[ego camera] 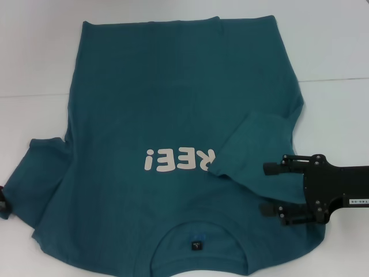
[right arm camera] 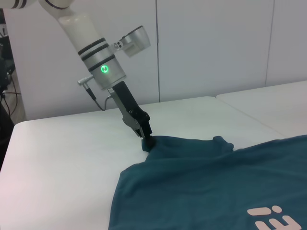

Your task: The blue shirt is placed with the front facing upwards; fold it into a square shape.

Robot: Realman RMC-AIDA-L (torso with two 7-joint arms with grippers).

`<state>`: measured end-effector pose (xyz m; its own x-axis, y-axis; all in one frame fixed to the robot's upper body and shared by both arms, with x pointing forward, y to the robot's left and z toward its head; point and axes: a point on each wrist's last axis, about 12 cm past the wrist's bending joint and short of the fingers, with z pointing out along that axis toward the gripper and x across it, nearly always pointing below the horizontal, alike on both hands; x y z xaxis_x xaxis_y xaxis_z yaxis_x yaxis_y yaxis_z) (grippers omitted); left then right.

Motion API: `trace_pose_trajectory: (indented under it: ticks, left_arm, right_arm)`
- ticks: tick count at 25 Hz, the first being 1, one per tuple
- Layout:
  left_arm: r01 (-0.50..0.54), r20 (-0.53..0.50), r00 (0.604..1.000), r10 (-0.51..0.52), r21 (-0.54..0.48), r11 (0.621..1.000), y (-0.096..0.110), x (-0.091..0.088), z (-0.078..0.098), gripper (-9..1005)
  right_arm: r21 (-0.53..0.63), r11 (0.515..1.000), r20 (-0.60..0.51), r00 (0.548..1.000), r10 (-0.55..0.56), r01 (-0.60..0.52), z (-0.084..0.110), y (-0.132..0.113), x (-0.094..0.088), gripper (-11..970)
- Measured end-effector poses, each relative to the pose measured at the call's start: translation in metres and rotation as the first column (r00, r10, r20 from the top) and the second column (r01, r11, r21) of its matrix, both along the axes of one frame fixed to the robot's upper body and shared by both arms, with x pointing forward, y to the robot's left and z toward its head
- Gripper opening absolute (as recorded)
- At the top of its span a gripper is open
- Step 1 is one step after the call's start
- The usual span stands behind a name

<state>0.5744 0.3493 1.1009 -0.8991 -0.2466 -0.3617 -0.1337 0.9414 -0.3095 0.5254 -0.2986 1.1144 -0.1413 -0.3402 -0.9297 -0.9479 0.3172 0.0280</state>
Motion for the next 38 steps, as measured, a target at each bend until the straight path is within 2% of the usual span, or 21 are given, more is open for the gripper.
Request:
trace_pose_trajectory:
  ticks: [20,33,38]
  left_arm:
    - [-0.086,0.074,0.994,0.083,0.040,0.996,0.015,0.002,0.000,17]
    - [-0.103,0.122,0.988,0.096,0.058,0.993,0.018,0.007,0.007,18]
    - [-0.086,0.131,0.988,0.078,0.054,0.995,0.013,0.007,0.012,17]
  right_arm:
    - [-0.005,1.000,-0.001,1.000,-0.014,0.014,-0.002,0.002,0.003,856]
    - [-0.004,1.000,-0.005,1.000,-0.023,0.023,-0.003,0.003,0.005,855]
    - [-0.007,1.000,-0.002,1.000,-0.027,0.027,-0.003,0.004,0.006,855]
